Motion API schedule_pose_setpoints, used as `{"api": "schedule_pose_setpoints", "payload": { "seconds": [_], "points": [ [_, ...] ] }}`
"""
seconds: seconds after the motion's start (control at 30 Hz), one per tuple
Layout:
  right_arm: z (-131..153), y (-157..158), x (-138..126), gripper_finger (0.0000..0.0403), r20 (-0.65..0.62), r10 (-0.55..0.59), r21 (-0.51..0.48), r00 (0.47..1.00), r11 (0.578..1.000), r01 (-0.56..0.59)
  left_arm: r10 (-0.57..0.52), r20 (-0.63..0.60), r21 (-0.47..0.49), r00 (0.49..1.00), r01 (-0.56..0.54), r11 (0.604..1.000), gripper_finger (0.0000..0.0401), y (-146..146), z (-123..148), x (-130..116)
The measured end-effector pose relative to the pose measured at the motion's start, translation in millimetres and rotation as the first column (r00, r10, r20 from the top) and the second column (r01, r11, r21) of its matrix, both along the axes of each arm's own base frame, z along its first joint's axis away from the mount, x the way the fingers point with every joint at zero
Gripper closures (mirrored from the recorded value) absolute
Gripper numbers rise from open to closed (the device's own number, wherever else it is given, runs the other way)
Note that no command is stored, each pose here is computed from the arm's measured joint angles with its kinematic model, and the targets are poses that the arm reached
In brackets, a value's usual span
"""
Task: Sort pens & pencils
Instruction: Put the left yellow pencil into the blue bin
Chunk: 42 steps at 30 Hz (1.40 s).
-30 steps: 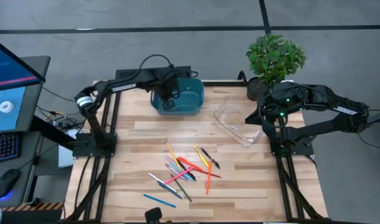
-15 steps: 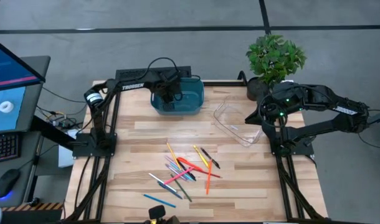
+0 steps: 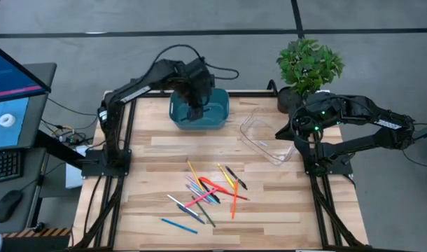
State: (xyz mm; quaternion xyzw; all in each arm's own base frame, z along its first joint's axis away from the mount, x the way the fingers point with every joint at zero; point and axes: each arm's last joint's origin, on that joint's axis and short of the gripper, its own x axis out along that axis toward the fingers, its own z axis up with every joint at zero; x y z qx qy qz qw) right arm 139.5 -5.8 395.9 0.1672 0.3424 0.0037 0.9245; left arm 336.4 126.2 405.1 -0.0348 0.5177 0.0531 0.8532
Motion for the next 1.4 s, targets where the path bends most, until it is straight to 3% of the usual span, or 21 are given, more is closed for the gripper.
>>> {"api": "schedule_pose_setpoints", "payload": {
  "seconds": [0.1,0.3,0.43,0.6,0.8,1.0,1.17,1.4],
  "points": [
    [0,0,0,0.0333,0.000,0.000,0.000,1.000,1.000,0.000,-0.009,0.038,-0.016,0.999,0.009,1.000,0.0191,-45,26,-2],
    [0,0,0,0.0333,-0.001,0.004,-0.005,1.000,1.000,-0.004,-0.052,-0.057,-0.044,0.997,0.049,0.998,0.0191,-135,18,-6],
    [-1,0,-1,0.0333,-0.008,0.006,-0.006,1.000,1.000,-0.006,-0.147,-0.116,-0.065,0.982,0.140,0.988,0.0191,-188,-2,-5],
    [-2,0,-2,0.0333,-0.030,0.007,-0.004,1.000,1.000,-0.007,-0.253,-0.188,-0.067,0.949,0.244,0.967,0.0191,-220,-54,6],
    [-5,1,-5,0.0333,-0.072,0.009,0.001,0.997,1.000,-0.009,-0.468,-0.278,-0.030,0.839,0.479,0.877,0.0191,-220,-131,7],
    [-8,1,-7,0.0333,-0.110,0.009,0.005,0.994,1.000,-0.009,-0.530,-0.325,-0.036,0.783,0.550,0.835,0.0191,-192,-194,2],
    [-9,1,-8,0.0333,-0.123,0.009,0.006,0.992,1.000,-0.009,-0.553,-0.298,-0.007,0.778,0.577,0.816,0.0191,-167,-217,3],
    [-9,1,-9,0.0333,-0.132,-0.002,0.019,0.991,1.000,0.005,-0.589,-0.295,-0.007,0.752,0.615,0.789,0.0191,-145,-229,0]
  ]
}}
